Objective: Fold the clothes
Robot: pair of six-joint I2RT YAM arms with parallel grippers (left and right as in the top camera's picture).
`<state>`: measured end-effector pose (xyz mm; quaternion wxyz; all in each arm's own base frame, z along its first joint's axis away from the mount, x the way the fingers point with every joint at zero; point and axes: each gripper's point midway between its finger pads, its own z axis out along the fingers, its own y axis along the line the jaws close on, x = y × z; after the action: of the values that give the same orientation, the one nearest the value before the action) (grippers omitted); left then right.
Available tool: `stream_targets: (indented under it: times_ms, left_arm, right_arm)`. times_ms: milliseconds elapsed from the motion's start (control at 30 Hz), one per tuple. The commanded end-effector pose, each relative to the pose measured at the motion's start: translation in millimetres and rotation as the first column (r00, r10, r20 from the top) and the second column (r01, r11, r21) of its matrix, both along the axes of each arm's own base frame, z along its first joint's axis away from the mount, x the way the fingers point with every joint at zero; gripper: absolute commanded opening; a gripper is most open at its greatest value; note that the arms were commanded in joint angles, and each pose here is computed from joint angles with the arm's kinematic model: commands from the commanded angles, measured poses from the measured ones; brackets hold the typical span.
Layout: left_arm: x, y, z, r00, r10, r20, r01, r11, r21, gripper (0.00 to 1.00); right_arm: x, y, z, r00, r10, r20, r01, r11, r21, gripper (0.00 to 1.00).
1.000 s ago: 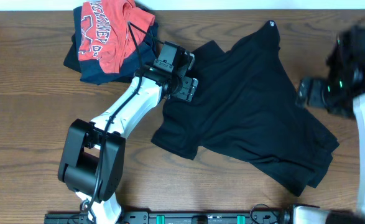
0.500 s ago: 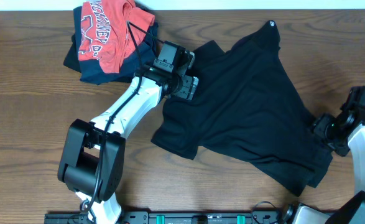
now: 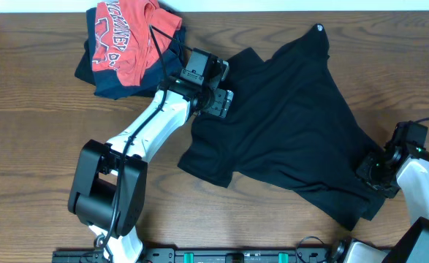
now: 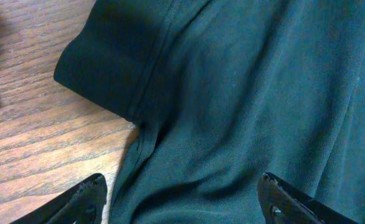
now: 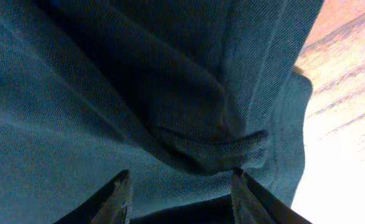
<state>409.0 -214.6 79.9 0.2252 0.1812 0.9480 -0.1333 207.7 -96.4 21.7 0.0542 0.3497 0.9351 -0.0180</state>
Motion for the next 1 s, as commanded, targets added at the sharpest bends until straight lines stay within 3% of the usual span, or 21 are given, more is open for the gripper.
stream_targets:
  times_ms: [0, 167, 467, 567, 700, 767, 867, 967]
  left_arm:
    - [-1.4, 0.1, -6.0, 1.0, 0.001, -0.013, -0.001, 1.0, 0.01, 0.79]
    - [-1.4, 0.1, -5.9, 1.0, 0.001, -0.012, -0.001, 1.0, 0.01, 0.79]
    - [-1.4, 0.1, -6.0, 1.0, 0.001, -0.013, -0.001, 1.0, 0.01, 0.79]
    - [-1.4, 0.1, -6.0, 1.0, 0.001, -0.012, -0.001, 1.0, 0.01, 0.79]
    - [-1.4, 0.1, -6.0, 1.0, 0.001, -0.012, -0.001, 1.0, 0.01, 0.79]
    - [-1.4, 0.1, -6.0, 1.0, 0.001, -0.012, -0.001, 1.0, 0.01, 0.79]
    - [-1.4, 0.1, -6.0, 1.0, 0.001, -0.012, -0.001, 1.0, 0.01, 0.79]
    - [-1.5, 0.1, -6.0, 1.0, 0.001, -0.013, -0.001, 1.0, 0.01, 0.79]
  right_arm:
    - [-3.3, -9.7, 0.6, 1.0, -0.005, -0.016, 0.004, 0.999, -0.05, 0.49]
    - [-5.9, -28.6, 3.7, 0.994, -0.104, -0.017, 0.101, 0.984, -0.15, 0.4]
    - [12.7, -37.8, 7.7, 0.986, -0.149, 0.076, 0.16, 0.972, -0.174, 0.31]
    - [12.8, -39.7, 8.2, 0.986, -0.15, 0.077, 0.162, 0.97, -0.184, 0.39]
    - [12.8, -39.5, 7.7, 0.986, -0.15, 0.076, 0.161, 0.97, -0.183, 0.68]
    - [12.4, -39.1, 7.1, 0.986, -0.15, 0.075, 0.161, 0.97, -0.182, 0.75]
    - [10.5, -38.4, 5.5, 0.986, -0.15, 0.069, 0.16, 0.97, -0.181, 0.65]
    - [11.8, -36.5, 5.2, 0.986, -0.148, 0.074, 0.158, 0.973, -0.169, 0.39]
